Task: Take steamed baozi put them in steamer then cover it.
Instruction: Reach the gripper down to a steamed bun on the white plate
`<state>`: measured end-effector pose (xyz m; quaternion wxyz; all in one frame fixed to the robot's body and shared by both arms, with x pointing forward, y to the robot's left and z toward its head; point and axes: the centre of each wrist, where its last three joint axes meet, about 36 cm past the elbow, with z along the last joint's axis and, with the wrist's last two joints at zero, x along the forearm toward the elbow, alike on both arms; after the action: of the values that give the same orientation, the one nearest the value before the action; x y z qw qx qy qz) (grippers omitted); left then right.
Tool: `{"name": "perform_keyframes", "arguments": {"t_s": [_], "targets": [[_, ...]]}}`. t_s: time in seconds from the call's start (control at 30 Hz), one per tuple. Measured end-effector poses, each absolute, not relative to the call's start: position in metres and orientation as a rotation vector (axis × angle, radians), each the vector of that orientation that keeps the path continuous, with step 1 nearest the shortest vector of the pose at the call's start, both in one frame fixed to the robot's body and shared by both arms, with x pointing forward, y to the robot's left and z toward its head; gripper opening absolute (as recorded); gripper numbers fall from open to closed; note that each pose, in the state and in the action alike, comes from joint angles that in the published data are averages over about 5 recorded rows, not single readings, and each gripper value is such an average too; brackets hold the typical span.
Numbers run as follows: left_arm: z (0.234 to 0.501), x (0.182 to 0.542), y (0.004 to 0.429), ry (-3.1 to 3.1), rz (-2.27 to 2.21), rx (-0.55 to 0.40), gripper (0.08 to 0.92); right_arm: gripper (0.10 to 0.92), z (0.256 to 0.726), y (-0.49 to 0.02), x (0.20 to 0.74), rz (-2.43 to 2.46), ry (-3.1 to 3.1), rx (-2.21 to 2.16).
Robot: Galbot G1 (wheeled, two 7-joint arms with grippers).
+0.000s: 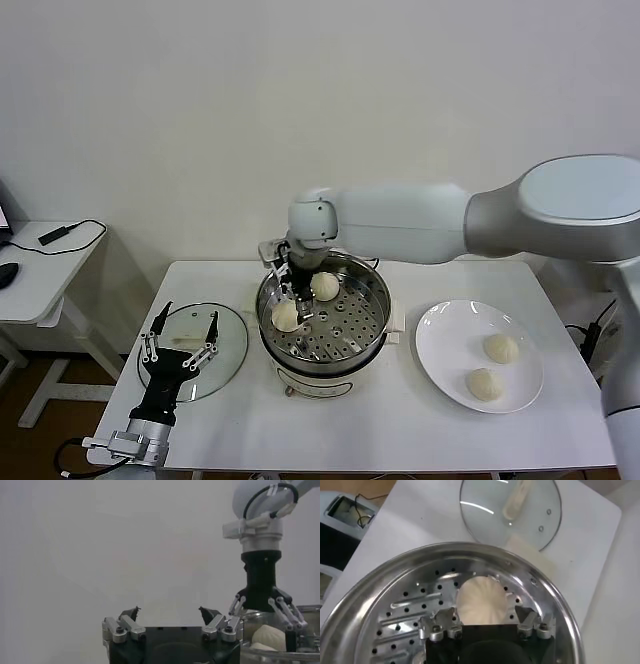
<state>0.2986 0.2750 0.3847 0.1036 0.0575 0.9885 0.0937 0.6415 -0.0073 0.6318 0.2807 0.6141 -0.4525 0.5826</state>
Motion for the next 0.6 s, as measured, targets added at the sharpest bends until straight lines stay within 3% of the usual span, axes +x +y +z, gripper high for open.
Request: {"name": "perform_keyframes", "arguments": {"t_s": [0.33, 0.6], "targets": [[0.387, 0.302, 0.270, 2.913, 0.269, 0.192, 0.823, 0.823, 0.701, -0.131, 0.640, 1.568, -1.198, 1.587], [0.389, 0.301, 0.268, 2.918, 0.271, 0.195, 0.823, 0.823, 0.696, -0.271, 0.627, 1.486, -1.234, 1.488]]}}
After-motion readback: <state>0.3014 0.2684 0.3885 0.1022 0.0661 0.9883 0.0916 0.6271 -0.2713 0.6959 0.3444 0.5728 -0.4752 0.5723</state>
